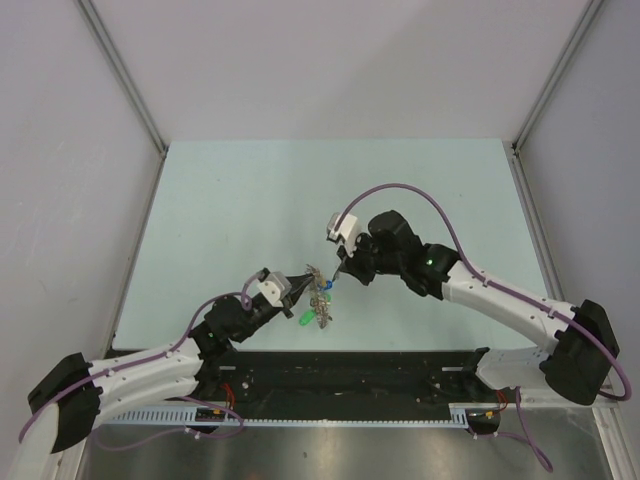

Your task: Put the keys on the keyring

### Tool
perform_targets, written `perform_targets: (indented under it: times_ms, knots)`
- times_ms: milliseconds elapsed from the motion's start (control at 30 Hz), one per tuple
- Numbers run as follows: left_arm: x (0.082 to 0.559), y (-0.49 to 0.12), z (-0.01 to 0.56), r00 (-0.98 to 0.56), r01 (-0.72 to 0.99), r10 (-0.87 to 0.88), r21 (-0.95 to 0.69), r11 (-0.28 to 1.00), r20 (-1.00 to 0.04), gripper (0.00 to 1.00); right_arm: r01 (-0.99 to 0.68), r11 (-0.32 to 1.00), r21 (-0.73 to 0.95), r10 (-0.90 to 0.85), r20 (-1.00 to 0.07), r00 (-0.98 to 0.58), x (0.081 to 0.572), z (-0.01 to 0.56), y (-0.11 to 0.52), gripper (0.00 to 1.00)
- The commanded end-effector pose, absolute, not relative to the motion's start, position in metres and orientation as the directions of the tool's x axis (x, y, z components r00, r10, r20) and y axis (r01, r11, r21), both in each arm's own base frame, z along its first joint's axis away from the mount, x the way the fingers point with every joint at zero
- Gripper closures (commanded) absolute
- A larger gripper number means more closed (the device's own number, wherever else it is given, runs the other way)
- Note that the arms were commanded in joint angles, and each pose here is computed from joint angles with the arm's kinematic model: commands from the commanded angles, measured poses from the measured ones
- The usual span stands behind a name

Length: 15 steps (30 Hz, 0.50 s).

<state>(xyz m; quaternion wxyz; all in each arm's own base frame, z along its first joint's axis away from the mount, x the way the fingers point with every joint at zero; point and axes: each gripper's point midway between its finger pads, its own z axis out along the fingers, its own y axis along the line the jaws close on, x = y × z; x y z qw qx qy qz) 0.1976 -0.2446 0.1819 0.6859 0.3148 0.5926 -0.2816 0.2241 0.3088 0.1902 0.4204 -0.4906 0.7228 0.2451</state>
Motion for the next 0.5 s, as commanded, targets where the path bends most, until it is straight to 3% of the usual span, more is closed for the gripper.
perform_targets:
  times_ms: [0, 267, 467]
  knots:
    - [0.201, -0.241, 0.215, 0.192, 0.742, -0.137, 0.052, 0.669, -0.972, 1.0, -0.868, 0.494, 0.052, -0.512, -0.789, -0.339, 0.226, 0.156, 0.284, 1.0]
    - [0.201, -0.239, 0.218, 0.193, 0.737, -0.152, 0.041, 0.675, -0.969, 1.0, -0.698, 0.707, 0.109, -0.541, -0.552, -0.634, 0.207, 0.109, 0.22, 1.0]
    - [0.201, -0.237, 0.219, 0.197, 0.732, -0.149, 0.044, 0.68, -0.969, 1.0, -0.588, 0.797, 0.134, -0.47, -0.473, -0.745, 0.211, 0.104, 0.195, 1.0]
